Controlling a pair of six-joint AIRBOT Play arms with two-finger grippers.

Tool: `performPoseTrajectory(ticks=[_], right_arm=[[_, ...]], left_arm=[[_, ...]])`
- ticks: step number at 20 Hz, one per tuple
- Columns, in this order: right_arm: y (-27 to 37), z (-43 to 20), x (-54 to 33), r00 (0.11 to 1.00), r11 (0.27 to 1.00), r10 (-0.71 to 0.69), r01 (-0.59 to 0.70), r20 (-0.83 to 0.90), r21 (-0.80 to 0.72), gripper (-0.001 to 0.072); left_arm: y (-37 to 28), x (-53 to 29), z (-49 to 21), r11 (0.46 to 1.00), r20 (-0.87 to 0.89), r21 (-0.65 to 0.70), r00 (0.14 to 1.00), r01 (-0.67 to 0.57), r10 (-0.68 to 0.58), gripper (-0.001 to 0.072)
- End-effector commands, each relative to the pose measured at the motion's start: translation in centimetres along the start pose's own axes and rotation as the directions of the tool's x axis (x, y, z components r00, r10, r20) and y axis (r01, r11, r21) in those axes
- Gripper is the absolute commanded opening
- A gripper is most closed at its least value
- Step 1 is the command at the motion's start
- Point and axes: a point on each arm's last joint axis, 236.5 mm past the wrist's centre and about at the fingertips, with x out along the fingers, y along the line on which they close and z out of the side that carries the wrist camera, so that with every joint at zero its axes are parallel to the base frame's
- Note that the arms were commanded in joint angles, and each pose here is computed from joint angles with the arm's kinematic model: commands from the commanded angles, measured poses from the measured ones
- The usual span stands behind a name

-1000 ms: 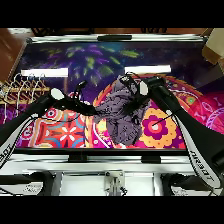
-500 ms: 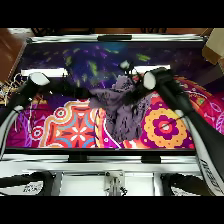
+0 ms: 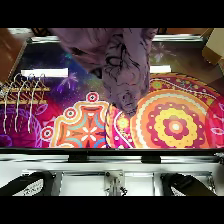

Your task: Fold the shirts.

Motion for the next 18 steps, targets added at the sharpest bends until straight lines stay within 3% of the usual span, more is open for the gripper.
performPoseTrajectory(ticks=[1,3,5,7,10,13,15,18], right_arm=[[1.9,3.9,-3.0,0.996,0.999,0.054,-0.054,0.072,-0.003,0.0086],[3.3,-1.3,-2.2,0.984,0.992,0.126,-0.123,-0.123,0.035,0.0086],[3.6,-6.6,-1.9,0.938,0.988,0.150,-0.135,-0.312,0.068,0.0086],[2.5,-13.0,-2.1,0.841,0.992,0.127,-0.101,-0.526,0.078,0.0088],[2.8,-24.3,-4.1,0.530,0.983,0.183,-0.071,-0.828,0.172,0.0087],[5.1,-33.7,-6.2,0.224,0.949,0.315,-0.051,-0.922,0.312,0.0088],[6.0,-40.1,-7.5,0.091,0.935,0.353,0.002,-0.931,0.355,0.0088],[8.0,-47.6,-10.5,-0.019,0.909,0.407,0.111,-0.913,0.403,0.0089]], left_arm=[[-4.3,-4.2,7.9,0.968,0.186,0.228,0.981,-0.106,0.064,0.0069],[-2.7,-4.8,5.0,0.959,0.082,0.225,0.984,-0.171,0.156,0.0068],[0.3,-5.0,-0.6,0.964,-0.115,0.137,0.963,-0.228,0.244,0.0068],[3.5,-6.1,-9.0,0.953,-0.381,0.036,0.878,-0.299,0.290,0.0068],[5.8,-9.3,-22.2,0.914,-0.703,-0.122,0.684,-0.388,0.196,0.0068],[6.2,-12.2,-33.0,0.855,-0.833,-0.229,0.548,-0.464,0.074,0.0068],[6.9,-14.4,-39.1,0.802,-0.869,-0.257,0.492,-0.538,0.052,0.0068],[7.0,-17.9,-46.3,0.712,-0.901,-0.280,0.433,-0.644,0.037,0.0068]])
